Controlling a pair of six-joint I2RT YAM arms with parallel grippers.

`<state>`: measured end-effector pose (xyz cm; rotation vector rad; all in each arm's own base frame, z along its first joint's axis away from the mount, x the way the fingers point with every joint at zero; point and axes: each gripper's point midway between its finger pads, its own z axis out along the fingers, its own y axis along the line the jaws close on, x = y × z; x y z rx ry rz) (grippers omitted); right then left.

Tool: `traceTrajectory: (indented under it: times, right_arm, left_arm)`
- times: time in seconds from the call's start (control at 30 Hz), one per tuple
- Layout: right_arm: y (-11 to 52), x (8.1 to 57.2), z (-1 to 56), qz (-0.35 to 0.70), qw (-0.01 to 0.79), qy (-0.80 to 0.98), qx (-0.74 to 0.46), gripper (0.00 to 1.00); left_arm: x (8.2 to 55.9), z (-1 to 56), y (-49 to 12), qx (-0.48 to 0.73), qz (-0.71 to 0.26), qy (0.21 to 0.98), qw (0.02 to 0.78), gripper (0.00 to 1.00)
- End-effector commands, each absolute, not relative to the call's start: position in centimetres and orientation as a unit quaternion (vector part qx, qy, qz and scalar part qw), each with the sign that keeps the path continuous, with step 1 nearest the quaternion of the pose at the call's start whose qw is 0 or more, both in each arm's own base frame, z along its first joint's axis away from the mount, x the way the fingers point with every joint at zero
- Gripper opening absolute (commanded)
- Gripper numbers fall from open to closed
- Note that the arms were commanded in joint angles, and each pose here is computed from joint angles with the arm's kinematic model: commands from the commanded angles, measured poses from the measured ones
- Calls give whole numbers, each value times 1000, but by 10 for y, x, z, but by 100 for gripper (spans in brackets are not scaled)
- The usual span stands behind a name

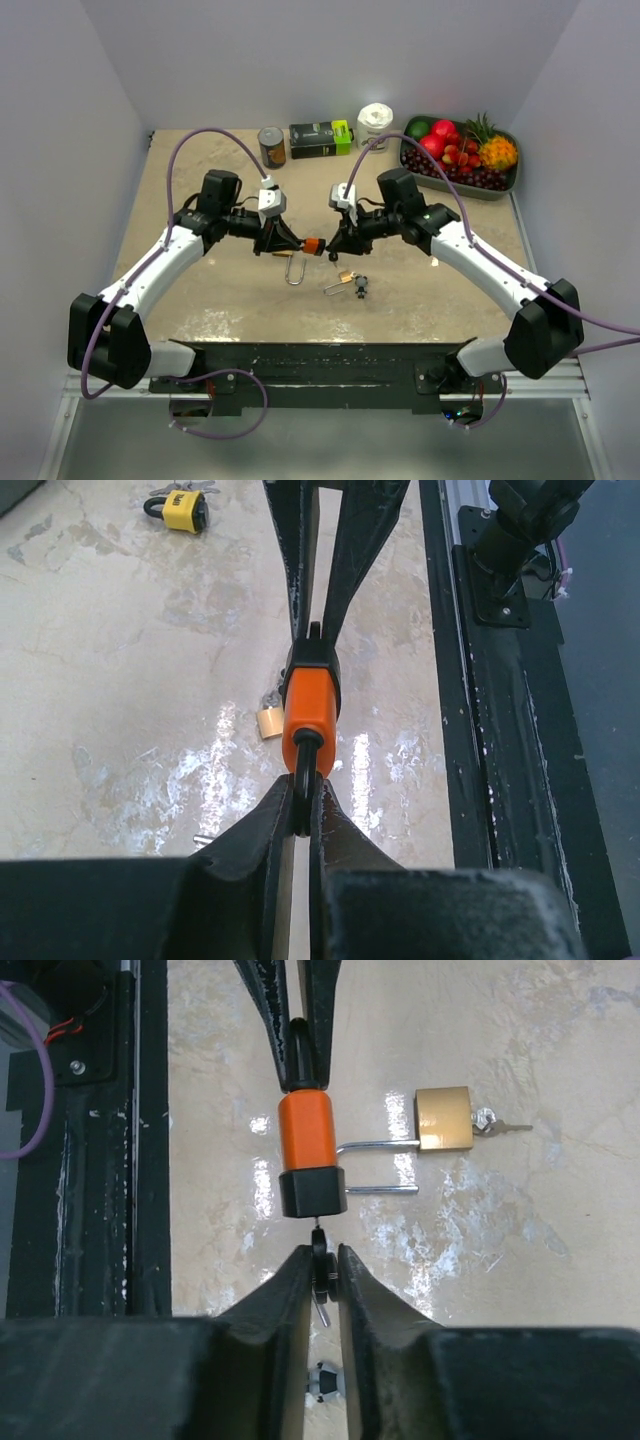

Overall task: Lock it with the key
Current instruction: Lock the lock.

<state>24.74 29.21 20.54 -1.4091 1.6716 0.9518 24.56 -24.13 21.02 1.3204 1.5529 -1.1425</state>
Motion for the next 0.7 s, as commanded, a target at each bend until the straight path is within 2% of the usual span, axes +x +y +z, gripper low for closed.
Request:
traceTrajectory:
  times: [0.0,0.03,0.67]
  right_arm:
    - [295,242,211,377,364,632,-571,11]
    - [295,242,211,375,364,631,-573,0]
    - [223,253,194,316,361,681,-554,0]
  left_arm:
    - [247,241,-248,540,-451,564,432,0]
    - [248,240,-247,539,-450,566,432,0]
    - [265,235,-233,524,-446,586,428,0]
